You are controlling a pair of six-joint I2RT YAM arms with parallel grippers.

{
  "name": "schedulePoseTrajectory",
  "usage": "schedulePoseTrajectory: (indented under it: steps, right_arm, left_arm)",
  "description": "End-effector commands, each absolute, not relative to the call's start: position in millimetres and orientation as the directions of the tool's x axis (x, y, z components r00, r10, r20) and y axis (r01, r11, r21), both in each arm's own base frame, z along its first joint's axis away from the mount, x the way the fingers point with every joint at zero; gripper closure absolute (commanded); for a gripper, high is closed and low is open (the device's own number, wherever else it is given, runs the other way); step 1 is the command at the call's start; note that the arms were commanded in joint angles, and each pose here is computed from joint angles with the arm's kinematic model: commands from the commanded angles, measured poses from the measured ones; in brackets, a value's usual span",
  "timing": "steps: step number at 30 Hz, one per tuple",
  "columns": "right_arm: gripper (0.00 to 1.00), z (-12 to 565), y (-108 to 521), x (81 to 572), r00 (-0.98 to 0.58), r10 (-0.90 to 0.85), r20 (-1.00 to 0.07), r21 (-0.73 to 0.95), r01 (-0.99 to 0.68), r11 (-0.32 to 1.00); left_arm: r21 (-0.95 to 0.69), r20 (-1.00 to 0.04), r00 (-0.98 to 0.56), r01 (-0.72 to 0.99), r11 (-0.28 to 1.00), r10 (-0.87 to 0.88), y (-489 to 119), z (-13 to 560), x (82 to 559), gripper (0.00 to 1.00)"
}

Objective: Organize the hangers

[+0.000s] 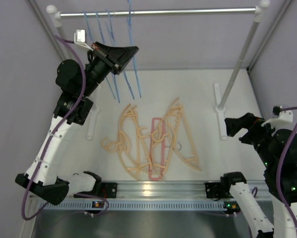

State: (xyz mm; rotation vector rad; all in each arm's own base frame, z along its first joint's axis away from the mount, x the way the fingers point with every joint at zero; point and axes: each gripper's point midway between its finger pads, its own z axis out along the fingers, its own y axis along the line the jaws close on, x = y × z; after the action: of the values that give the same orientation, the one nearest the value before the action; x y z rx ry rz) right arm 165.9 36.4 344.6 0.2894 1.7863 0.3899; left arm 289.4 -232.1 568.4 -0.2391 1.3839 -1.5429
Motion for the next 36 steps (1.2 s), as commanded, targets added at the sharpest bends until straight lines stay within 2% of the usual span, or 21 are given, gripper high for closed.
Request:
schedulePoseTrajectory:
  steps: [1, 9, 19, 36]
  right_arm:
    - [0.01, 352, 34, 165, -0.234, 0.375, -0.897, 0.389, -0.014, 0.921]
    - [0.0, 350, 34, 165, -0.237, 0.373, -0.897, 0.388, -0.014, 0.922]
    - [0.01, 347, 34, 165, -0.241, 0.373, -0.896, 0.387, -0.012, 0.922]
    - [0.0, 348, 34, 162, -0.235, 0.377, -0.896, 0.39, -0.013, 0.921]
  left_arm:
    - [-0.799, -0.419, -0.471, 0.598, 0.068, -0.776, -221, 601, 282, 1.0]
    - [-0.833, -0.366, -0.466, 0.549, 0.061, -0.805, -208, 587, 302, 1.0]
    - [-0.864, -0.314, -0.421, 0.498, 0.072, -0.851, -193, 567, 303, 1.0]
    - [-0.872, -0.315, -0.417, 0.482, 0.086, -0.853, -189, 560, 298, 0.97]
